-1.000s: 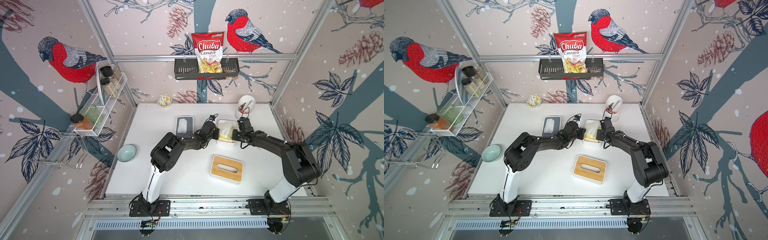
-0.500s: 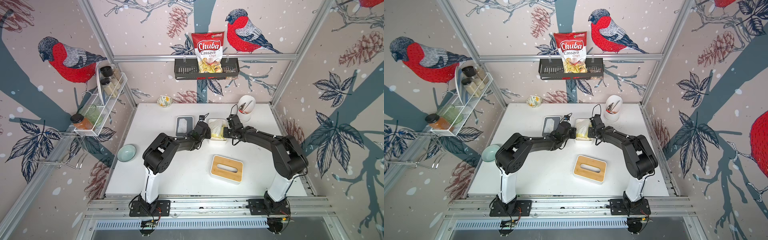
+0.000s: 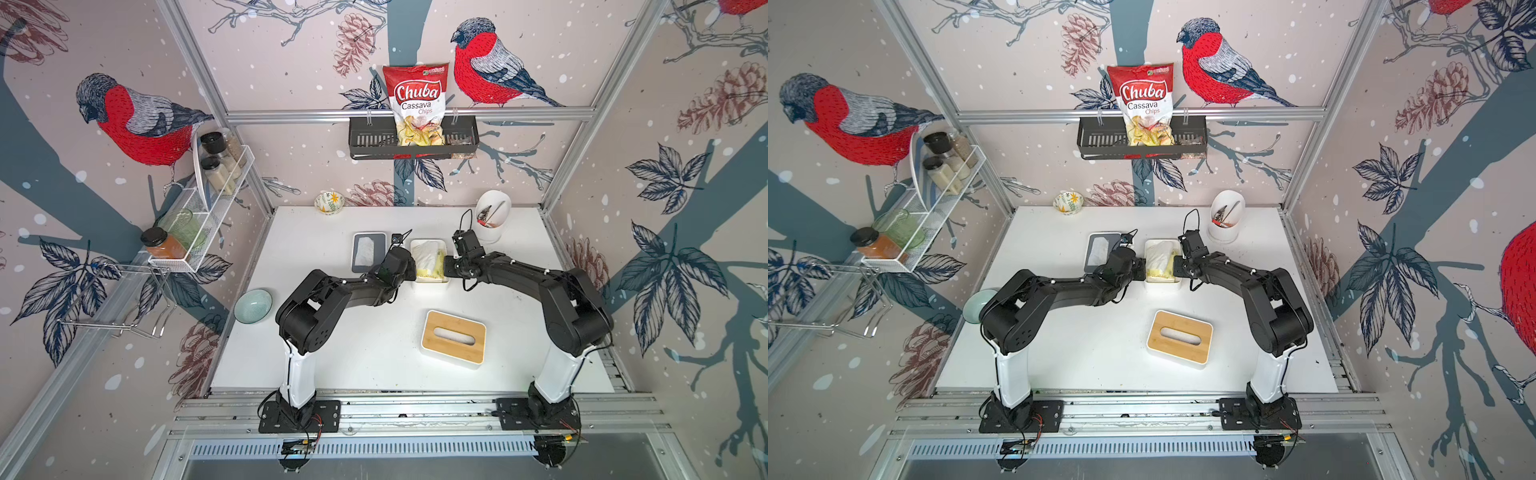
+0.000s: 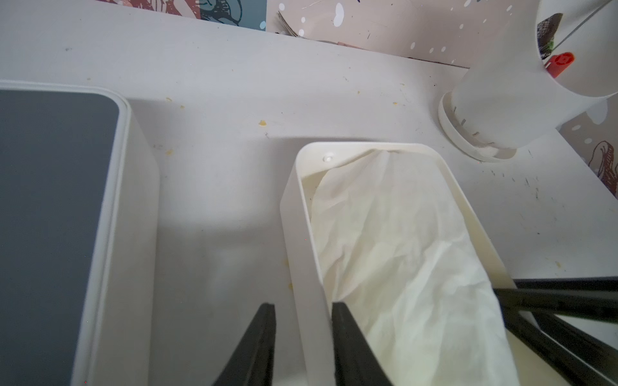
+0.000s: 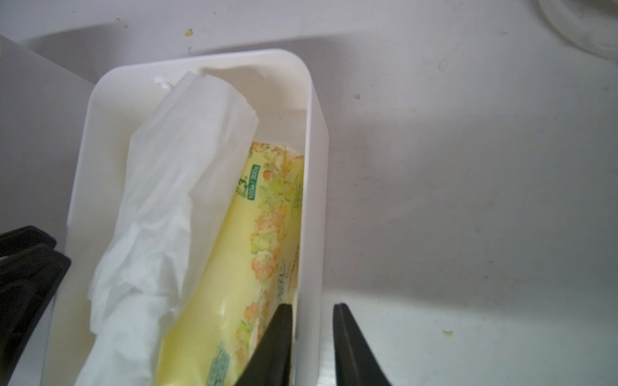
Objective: Put the tissue paper into the tissue box
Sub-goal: Move the tissue box to the center of the board.
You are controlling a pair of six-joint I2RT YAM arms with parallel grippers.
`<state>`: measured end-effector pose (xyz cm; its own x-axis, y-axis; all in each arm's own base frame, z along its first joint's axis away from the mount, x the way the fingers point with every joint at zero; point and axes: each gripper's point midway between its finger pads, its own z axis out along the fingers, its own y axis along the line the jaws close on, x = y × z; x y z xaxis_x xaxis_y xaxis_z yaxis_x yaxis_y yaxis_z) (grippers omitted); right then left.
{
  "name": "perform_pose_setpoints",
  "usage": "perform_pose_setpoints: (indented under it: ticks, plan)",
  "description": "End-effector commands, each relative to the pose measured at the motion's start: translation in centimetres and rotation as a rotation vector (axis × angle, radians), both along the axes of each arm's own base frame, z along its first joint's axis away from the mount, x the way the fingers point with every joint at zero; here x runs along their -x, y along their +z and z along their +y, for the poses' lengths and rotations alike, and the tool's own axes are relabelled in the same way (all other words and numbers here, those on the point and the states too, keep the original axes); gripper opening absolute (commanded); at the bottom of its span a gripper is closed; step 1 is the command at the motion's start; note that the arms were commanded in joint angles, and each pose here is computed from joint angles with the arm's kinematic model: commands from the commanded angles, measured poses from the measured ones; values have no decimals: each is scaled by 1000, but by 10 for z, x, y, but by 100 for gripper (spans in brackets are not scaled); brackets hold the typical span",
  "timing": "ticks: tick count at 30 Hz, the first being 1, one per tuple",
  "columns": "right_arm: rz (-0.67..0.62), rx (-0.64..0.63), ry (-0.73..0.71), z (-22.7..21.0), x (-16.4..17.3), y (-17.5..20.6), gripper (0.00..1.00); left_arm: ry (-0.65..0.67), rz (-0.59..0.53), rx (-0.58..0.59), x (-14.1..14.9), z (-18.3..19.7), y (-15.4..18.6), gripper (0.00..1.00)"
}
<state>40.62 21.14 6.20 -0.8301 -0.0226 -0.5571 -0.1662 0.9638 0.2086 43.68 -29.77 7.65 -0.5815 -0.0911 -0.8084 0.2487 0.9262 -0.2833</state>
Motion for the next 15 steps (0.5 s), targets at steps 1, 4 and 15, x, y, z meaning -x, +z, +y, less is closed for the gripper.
perform_pose_setpoints:
  ticks: [1, 4, 15]
  plan:
    - [-18, -30, 31, 6, 4, 10, 41, 12, -21, 24, -3, 1, 8, 32]
    - [-21, -26, 38, 4, 10, 20, 55, 9, -29, 30, -2, 1, 11, 32]
    - [74, 42, 233, -3, 102, 63, 89, -51, -219, 136, 17, 6, 61, 42]
